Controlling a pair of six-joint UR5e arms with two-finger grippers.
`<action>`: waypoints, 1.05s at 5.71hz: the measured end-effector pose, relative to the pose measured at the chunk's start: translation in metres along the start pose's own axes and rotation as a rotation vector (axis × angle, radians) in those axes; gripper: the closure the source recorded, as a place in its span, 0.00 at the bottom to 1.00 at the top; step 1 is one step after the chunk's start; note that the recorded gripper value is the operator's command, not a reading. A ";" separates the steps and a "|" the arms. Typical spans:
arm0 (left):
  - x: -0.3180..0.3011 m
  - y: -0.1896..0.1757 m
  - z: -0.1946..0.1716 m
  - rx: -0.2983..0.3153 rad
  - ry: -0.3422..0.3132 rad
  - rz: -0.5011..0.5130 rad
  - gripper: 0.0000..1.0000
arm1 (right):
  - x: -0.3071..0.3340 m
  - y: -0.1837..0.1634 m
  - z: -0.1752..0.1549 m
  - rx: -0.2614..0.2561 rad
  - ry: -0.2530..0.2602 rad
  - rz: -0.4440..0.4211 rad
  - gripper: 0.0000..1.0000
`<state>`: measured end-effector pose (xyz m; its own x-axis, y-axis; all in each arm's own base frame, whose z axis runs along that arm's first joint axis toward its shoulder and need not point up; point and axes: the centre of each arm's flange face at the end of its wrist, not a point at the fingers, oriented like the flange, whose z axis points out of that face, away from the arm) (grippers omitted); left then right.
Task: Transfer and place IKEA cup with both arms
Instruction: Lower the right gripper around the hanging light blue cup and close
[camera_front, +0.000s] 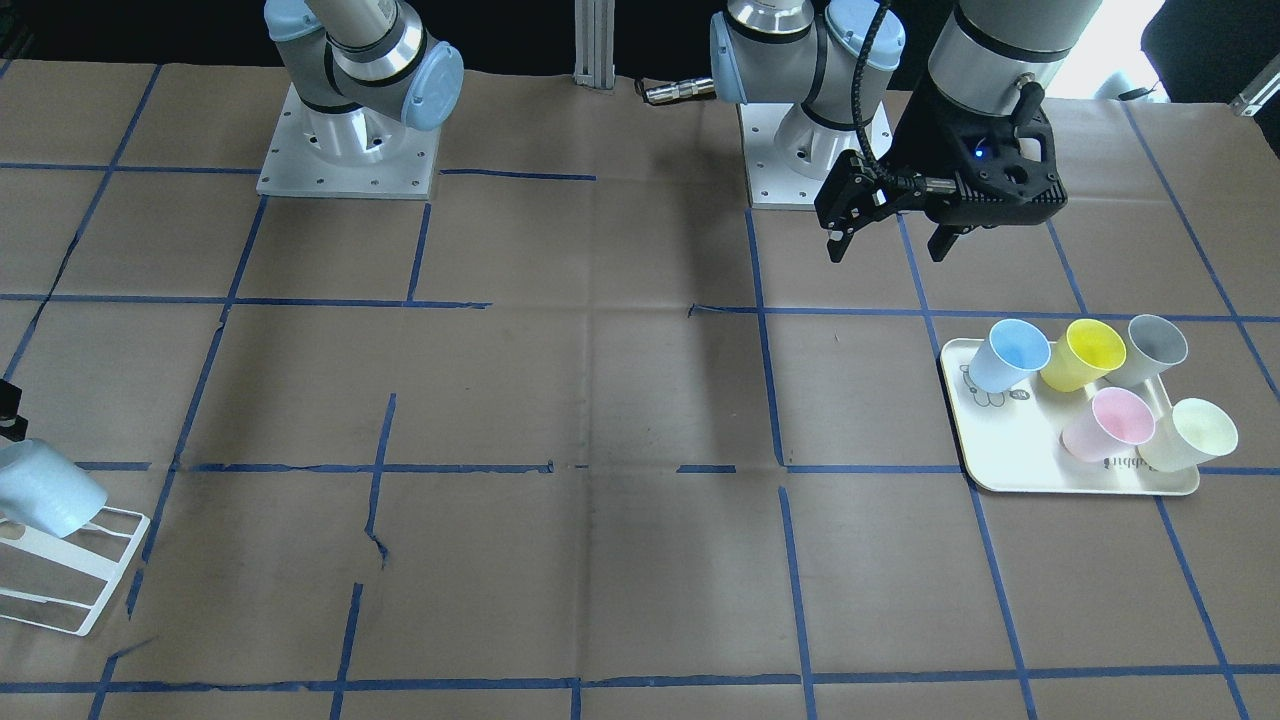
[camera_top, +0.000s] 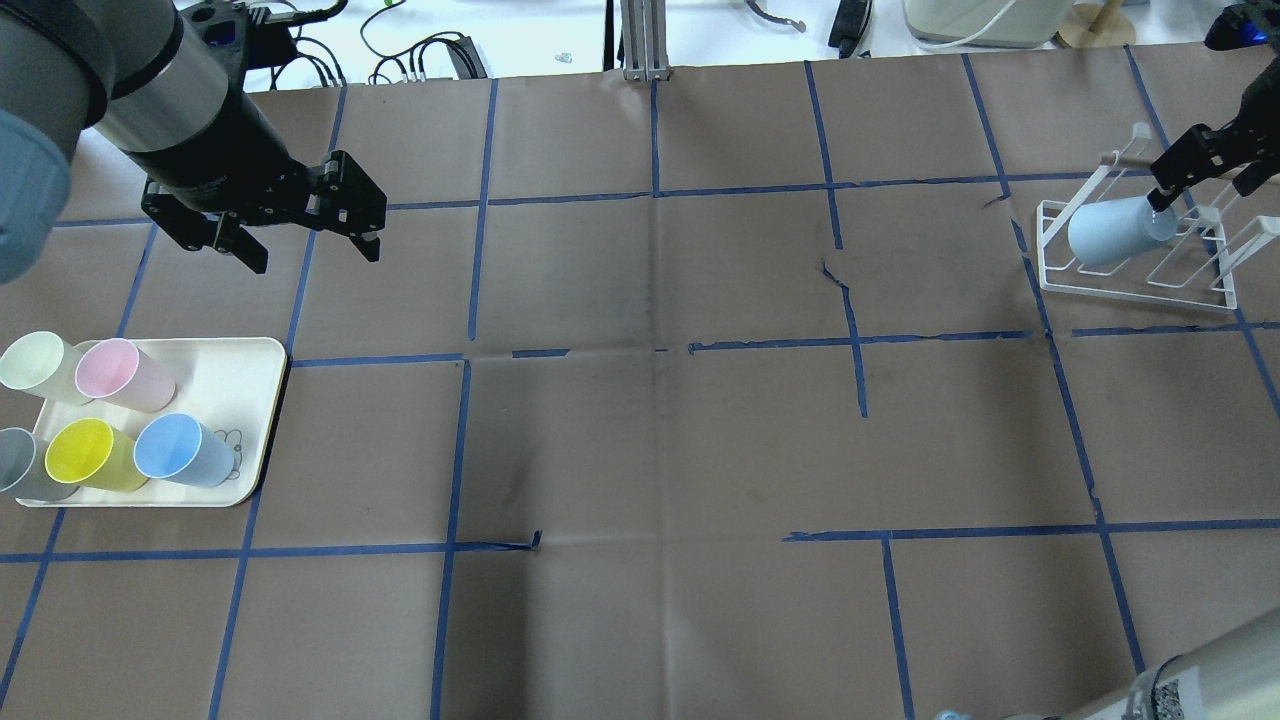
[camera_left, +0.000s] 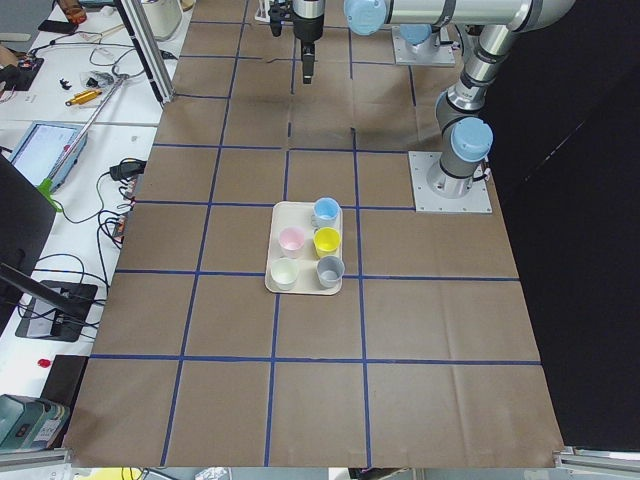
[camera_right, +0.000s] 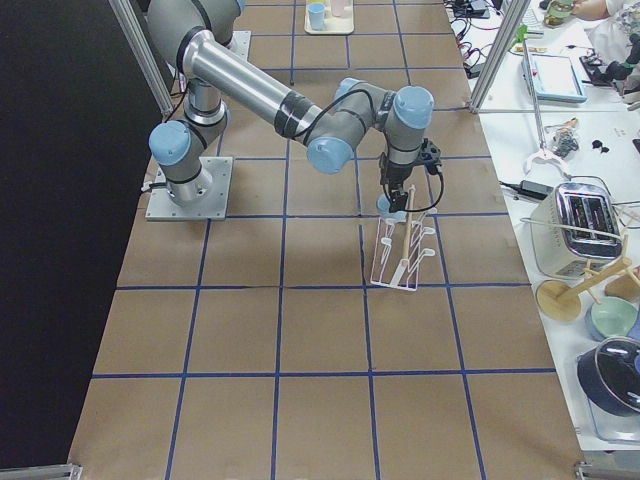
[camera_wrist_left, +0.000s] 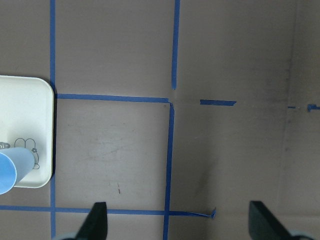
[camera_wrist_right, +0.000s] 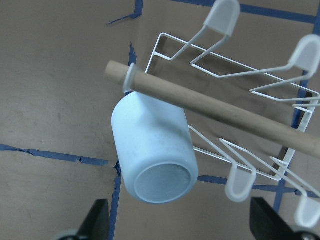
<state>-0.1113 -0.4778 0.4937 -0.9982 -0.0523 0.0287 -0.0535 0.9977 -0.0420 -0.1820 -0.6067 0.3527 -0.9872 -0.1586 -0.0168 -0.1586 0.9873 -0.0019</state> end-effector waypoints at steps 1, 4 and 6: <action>0.000 0.000 0.000 0.000 0.000 0.000 0.02 | -0.001 -0.002 0.011 -0.005 -0.019 -0.003 0.00; 0.000 0.000 0.001 -0.002 0.000 0.000 0.02 | -0.007 -0.009 0.025 -0.012 -0.032 -0.037 0.00; 0.000 0.000 0.001 -0.002 0.000 0.004 0.02 | -0.005 -0.012 0.038 -0.015 -0.035 -0.045 0.00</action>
<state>-0.1112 -0.4779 0.4929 -0.9984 -0.0487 0.0281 -0.0498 0.9979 -0.0405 -0.1746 -0.6173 0.3147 -0.9780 -0.2022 -0.0516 -0.2031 0.9791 0.0116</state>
